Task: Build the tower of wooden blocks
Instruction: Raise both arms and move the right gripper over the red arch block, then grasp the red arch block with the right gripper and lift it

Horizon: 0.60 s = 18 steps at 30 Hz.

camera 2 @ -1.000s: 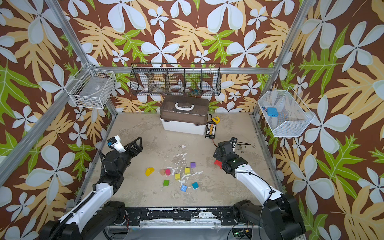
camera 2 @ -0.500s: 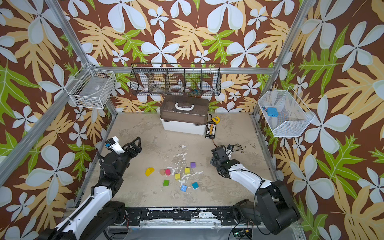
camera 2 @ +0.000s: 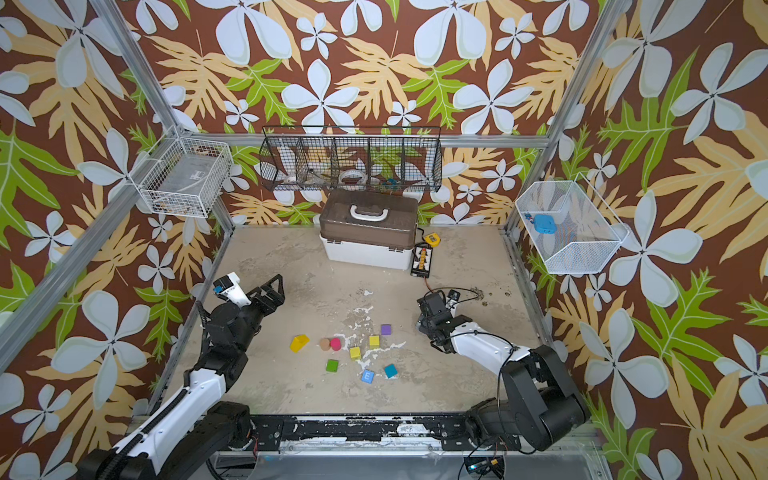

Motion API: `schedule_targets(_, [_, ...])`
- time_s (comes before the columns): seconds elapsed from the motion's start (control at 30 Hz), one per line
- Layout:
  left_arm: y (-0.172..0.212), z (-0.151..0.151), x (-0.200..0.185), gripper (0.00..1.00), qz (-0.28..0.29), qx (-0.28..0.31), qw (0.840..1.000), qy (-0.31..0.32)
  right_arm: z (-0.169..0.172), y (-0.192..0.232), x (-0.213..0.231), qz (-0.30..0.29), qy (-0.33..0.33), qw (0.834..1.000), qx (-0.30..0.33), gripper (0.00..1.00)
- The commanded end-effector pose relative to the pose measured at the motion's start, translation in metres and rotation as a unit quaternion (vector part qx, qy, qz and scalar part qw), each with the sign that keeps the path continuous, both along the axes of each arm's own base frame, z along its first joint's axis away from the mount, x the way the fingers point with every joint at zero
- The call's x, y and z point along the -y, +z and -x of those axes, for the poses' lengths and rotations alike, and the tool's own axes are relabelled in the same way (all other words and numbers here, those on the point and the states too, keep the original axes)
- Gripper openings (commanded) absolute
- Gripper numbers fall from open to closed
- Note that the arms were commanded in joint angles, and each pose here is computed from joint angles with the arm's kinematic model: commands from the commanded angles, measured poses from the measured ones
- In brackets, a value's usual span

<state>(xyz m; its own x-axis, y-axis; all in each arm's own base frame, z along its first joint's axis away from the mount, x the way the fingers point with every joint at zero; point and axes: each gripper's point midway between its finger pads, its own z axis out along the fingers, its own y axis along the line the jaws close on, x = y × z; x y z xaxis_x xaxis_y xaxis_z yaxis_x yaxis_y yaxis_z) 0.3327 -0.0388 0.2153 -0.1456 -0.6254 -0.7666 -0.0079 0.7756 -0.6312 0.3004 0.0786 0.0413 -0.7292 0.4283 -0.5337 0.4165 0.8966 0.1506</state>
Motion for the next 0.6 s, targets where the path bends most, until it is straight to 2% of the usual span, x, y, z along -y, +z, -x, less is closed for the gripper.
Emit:
schedule_targets(0.0, [0.008,0.000,0.000,1.00,0.003,0.011,1.000,0.001,-0.002,-0.002,-0.002,0.012,0.006,1.000,-0.005,0.84])
schedule_targets(0.23, [0.008,0.001,-0.001,1.00,0.003,0.014,1.000,0.004,-0.005,-0.007,-0.006,0.019,0.012,1.000,-0.016,0.83])
schedule_targets(0.37, [0.008,0.001,-0.001,1.00,0.004,0.013,1.000,0.004,-0.009,-0.008,-0.011,0.024,0.026,0.999,-0.019,0.75])
schedule_targets(0.57, [0.009,0.001,0.001,1.00,0.005,0.015,1.000,-0.002,-0.018,-0.003,-0.032,0.043,0.065,0.997,-0.020,0.71])
